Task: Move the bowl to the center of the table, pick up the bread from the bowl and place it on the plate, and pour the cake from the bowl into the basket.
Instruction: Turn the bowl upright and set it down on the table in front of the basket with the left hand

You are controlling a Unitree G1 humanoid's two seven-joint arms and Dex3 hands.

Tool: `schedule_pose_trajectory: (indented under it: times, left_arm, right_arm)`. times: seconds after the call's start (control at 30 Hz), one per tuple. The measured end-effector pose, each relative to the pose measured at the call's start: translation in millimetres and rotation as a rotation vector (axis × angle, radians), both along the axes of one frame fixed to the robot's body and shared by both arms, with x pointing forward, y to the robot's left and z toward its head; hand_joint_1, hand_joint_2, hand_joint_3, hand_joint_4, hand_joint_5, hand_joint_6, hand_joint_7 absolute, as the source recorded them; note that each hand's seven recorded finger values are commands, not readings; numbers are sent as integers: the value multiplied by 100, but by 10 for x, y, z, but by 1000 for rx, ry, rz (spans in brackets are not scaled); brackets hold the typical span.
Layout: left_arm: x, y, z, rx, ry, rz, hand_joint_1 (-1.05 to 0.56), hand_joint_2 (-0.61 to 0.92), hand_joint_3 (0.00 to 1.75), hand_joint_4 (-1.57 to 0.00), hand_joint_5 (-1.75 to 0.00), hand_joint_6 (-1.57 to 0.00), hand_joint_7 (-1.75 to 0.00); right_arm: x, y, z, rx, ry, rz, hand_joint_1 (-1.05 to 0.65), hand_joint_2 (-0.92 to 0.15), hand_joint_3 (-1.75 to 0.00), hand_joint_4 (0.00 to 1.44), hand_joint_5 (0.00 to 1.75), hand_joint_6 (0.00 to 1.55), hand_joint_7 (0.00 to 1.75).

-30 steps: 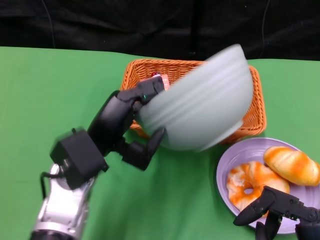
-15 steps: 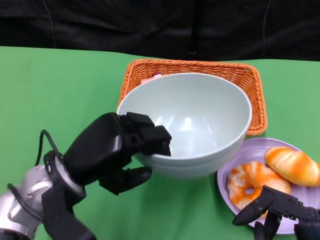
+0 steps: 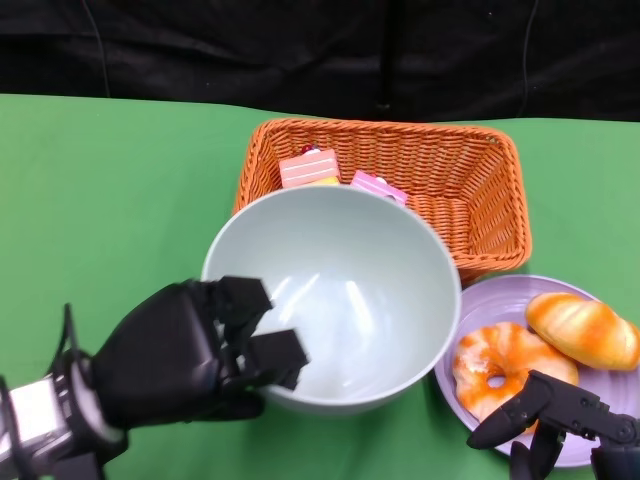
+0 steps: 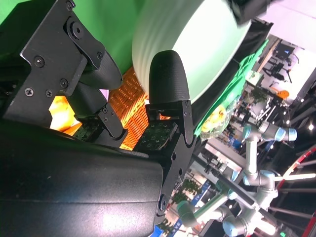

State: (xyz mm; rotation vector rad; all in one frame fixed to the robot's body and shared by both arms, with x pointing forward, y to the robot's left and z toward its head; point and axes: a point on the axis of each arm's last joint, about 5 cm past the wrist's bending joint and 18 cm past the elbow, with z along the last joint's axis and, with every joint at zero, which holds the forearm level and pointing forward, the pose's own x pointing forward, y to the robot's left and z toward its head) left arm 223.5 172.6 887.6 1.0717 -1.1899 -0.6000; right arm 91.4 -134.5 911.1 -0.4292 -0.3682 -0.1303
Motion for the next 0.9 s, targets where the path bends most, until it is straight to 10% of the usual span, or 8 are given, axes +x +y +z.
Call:
schedule_pose_trajectory:
  times: [0.53, 0.63, 0.73, 0.9]
  left_arm:
    - [-216, 296, -266, 245, 142, 53, -16, 75, 41, -84, -175, -64, -175]
    - [-213, 272, -235, 297, 254, 73, -20, 86, 20, -71, -155, -65, -117]
    - [-218, 218, -160, 338, 367, 84, -21, 92, 16, -70, -82, -69, -27]
    - [-281, 163, 18, 394, 517, 110, -33, 92, 16, -46, -39, -47, -1]
  right_arm:
    - [12, 6, -1, 9, -24, -9, 12, -11, -170, 93, 175, 94, 119]
    - [13, 5, 0, 8, -25, -9, 12, -11, -170, 92, 174, 95, 119]
    - [17, 4, 1, 9, -26, -9, 12, -10, -170, 93, 172, 95, 119]
    - [23, -3, 5, 12, -31, 4, 13, -10, -172, 94, 170, 96, 118]
